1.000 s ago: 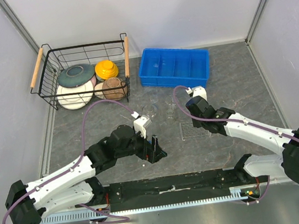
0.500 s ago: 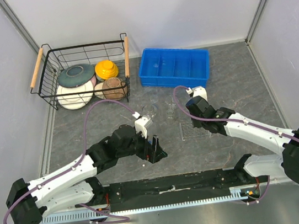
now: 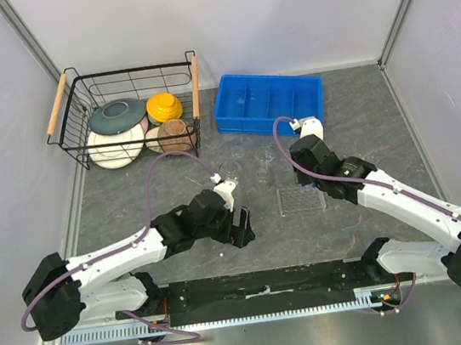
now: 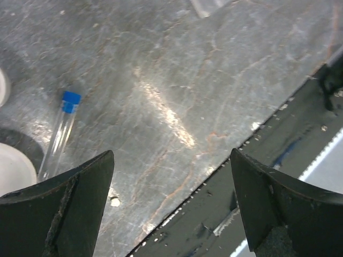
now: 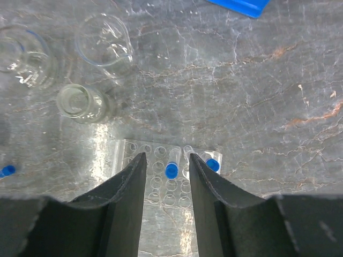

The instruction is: Organize the chemistry lab equipment

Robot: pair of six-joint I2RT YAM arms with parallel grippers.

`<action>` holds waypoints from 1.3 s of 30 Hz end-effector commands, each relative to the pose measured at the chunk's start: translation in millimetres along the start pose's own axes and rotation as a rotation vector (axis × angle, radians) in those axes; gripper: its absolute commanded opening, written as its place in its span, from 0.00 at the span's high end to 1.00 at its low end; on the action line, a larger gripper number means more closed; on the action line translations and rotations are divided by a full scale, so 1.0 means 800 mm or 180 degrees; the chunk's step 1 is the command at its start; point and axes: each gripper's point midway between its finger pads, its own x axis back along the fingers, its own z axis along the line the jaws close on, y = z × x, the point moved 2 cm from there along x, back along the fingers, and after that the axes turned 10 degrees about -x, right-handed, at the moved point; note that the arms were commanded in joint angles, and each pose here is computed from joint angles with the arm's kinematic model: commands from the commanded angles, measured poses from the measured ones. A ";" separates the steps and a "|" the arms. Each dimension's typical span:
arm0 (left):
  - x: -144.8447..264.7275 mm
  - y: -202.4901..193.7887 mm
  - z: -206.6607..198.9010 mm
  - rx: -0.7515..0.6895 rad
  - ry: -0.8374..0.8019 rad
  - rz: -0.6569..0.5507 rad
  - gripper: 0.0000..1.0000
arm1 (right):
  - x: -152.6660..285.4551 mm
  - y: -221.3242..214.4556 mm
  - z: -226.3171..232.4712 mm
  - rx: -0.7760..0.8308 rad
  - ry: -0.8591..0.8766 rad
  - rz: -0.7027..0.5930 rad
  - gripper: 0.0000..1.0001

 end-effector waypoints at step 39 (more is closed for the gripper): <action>-0.059 -0.044 0.087 -0.0186 0.1516 0.0618 0.54 | 0.039 0.015 0.026 0.0113 0.0468 -0.0222 0.60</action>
